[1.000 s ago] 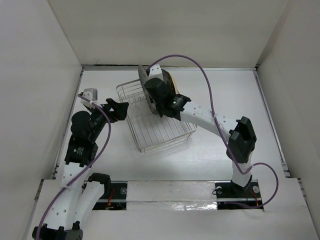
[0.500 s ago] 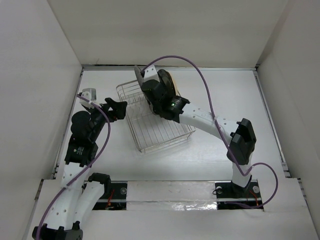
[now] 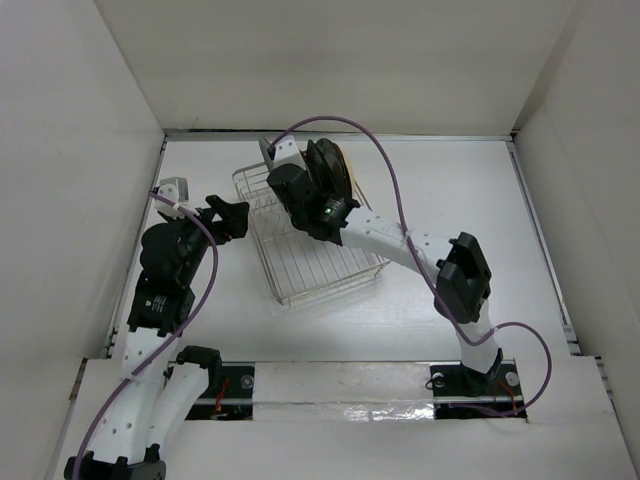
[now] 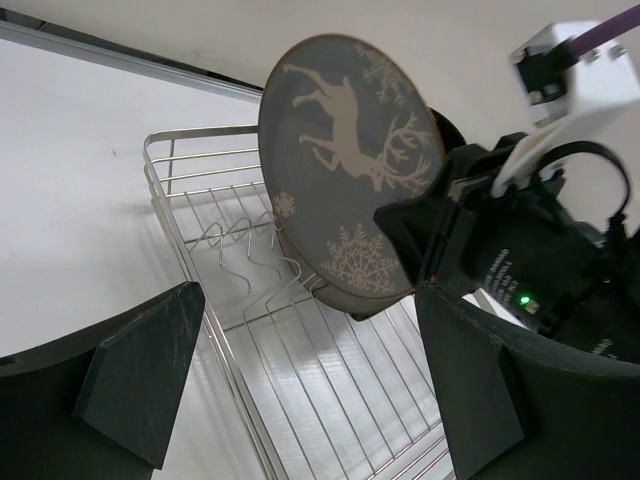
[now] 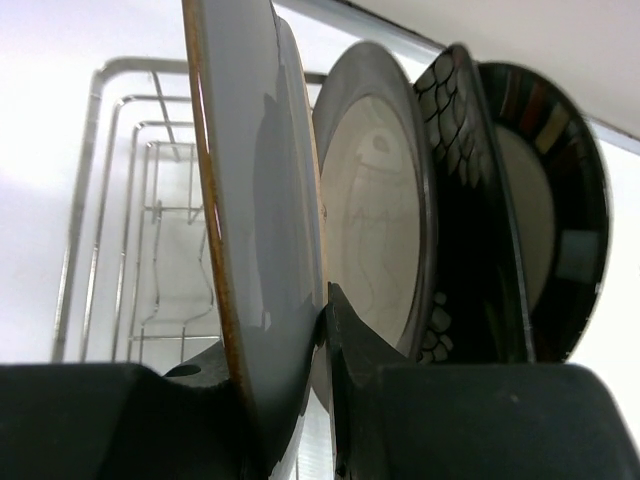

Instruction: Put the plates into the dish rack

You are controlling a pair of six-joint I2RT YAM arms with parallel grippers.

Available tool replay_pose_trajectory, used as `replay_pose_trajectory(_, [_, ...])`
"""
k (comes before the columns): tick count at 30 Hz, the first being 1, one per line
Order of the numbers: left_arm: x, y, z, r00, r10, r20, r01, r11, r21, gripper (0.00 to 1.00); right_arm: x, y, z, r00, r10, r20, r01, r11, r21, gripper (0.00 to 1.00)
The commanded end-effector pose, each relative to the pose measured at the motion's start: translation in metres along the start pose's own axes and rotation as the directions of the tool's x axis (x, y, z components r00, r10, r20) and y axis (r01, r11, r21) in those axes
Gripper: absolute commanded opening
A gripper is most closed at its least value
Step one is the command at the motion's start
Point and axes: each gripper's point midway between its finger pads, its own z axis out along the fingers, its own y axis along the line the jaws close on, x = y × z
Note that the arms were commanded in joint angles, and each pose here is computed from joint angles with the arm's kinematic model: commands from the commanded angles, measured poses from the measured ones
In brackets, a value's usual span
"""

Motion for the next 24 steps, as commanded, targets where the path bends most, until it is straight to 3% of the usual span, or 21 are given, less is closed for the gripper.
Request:
replay_pose_trajectory(1, [-0.028, -0.014, -0.006, 0.997, 0.003, 0.078, -0.005, 0.999, 0.032, 0.84, -0.077, -0.017, -0.010, 0.966, 0.167, 0.196, -0.179, 0.983, 0.044, 0.00])
replay_pose_trajectory(13, [-0.024, -0.016, -0.003, 0.998, 0.000, 0.063, -0.003, 0.999, 0.049, 0.84, -0.042, -0.012, 0.001, 0.976, 0.161, 0.147, -0.172, 0.983, 0.063, 0.00])
replay_pose_trajectory(24, [-0.022, -0.016, 0.000, 0.999, -0.002, 0.051, -0.001, 0.998, 0.055, 0.83, -0.067, -0.044, -0.021, 0.952, 0.205, 0.227, -0.241, 0.960, 0.142, 0.00])
